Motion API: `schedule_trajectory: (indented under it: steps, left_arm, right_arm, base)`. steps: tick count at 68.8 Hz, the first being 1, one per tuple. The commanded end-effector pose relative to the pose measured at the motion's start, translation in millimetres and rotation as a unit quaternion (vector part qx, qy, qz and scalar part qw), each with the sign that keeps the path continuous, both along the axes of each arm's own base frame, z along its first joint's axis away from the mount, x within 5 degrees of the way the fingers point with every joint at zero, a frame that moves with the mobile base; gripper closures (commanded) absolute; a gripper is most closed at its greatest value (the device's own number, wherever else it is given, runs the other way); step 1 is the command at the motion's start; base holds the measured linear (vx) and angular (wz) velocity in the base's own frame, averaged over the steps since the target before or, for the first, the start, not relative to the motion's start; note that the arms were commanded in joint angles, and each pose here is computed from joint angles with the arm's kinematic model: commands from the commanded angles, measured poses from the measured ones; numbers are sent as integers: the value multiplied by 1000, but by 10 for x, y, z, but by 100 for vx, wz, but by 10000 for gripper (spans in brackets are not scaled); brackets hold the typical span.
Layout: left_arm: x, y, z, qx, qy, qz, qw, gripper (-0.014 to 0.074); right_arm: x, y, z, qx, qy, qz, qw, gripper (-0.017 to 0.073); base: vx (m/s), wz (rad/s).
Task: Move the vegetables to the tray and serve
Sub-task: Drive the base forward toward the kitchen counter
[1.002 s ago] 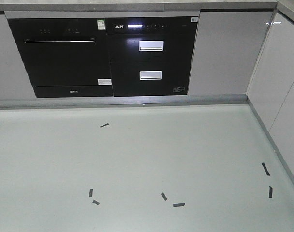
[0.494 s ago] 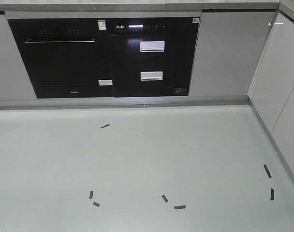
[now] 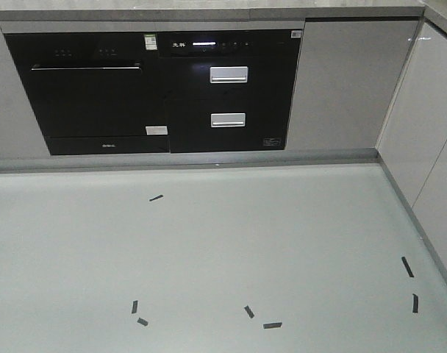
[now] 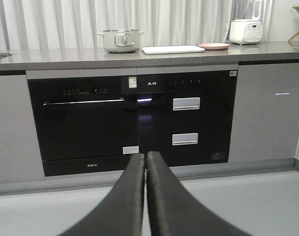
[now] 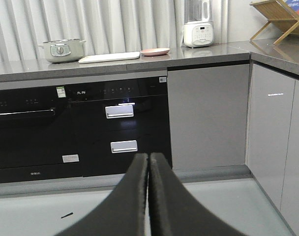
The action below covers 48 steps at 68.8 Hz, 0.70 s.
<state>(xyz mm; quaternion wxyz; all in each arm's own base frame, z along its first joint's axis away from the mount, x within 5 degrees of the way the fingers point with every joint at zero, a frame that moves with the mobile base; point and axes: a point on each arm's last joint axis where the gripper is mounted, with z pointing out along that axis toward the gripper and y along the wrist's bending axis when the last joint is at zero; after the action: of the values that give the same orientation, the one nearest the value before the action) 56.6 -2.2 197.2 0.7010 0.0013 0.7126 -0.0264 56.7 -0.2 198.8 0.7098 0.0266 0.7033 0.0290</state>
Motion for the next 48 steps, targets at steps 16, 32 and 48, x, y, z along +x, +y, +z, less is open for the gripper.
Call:
schedule_trajectory:
  steps: [16, 32, 48]
  left_arm:
    - [-1, -1, -22, -7, -28, 0, 1000, 599]
    - [-1, -1, -22, -7, -28, 0, 1000, 599]
    - [-1, -1, -22, -7, -28, 0, 1000, 599]
  right_arm:
    - [0, 9, 17, -8, -32, 4, 999, 562]
    - [0, 9, 17, -8, -32, 4, 999, 562]
    - [0, 9, 17, -8, -32, 4, 999, 562]
  base:
    - [10, -5]
    - [8, 2]
    - [5, 9]
